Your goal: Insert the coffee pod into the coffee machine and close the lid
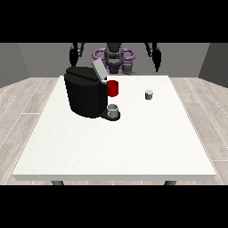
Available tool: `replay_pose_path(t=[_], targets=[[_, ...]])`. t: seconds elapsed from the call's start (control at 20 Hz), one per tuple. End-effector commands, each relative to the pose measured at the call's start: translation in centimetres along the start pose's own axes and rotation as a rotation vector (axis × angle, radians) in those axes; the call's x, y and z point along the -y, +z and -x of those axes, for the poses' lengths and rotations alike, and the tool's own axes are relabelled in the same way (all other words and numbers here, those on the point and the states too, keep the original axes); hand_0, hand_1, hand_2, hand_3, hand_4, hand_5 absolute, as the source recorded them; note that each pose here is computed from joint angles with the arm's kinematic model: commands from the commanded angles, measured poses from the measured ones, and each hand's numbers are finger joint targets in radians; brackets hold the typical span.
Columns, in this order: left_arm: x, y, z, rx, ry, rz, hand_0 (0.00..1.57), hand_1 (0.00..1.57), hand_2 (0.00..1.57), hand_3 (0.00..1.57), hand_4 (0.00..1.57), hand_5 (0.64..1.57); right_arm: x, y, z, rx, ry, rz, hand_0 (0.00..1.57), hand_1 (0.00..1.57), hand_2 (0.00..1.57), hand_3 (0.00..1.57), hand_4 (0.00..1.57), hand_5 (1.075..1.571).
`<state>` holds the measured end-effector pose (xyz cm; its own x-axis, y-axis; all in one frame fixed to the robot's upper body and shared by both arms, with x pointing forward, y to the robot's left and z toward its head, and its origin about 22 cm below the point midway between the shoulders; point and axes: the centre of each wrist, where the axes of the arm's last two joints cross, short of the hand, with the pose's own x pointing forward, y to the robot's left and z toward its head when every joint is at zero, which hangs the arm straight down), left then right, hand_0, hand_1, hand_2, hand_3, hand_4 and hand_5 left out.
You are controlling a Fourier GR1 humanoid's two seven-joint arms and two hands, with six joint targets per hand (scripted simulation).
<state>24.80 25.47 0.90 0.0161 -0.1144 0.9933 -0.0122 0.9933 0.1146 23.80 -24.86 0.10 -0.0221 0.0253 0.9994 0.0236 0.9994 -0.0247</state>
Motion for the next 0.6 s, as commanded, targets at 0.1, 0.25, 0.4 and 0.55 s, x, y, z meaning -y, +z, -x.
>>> replay_pose_path(t=[0.1,0.25,0.4,0.55], targets=[[-1.2,0.3,0.0,0.075,0.054,0.042,0.0,0.0,0.0,0.0,0.28,1.571,-0.4,0.5,1.7,-0.072,0.035,0.009,0.0,0.0,0.0,0.0,0.13,1.571],[-0.9,0.9,1.6,0.148,0.096,0.051,0.0,0.0,0.0,0.0,0.28,1.571,0.9,1.6,1.8,-0.108,0.061,-0.038,0.0,0.0,0.0,0.0,0.13,1.571],[-2.9,2.3,2.7,0.121,0.038,0.081,0.0,0.0,0.0,0.0,0.24,1.571,0.2,0.8,0.4,0.02,0.005,0.163,0.0,0.0,0.0,0.0,0.09,1.571],[-3.0,1.9,1.9,0.136,-0.057,0.123,0.0,0.0,0.0,0.0,0.32,1.571,0.2,0.5,1.0,0.013,-0.003,0.171,0.0,0.0,0.0,0.0,0.14,1.571]])
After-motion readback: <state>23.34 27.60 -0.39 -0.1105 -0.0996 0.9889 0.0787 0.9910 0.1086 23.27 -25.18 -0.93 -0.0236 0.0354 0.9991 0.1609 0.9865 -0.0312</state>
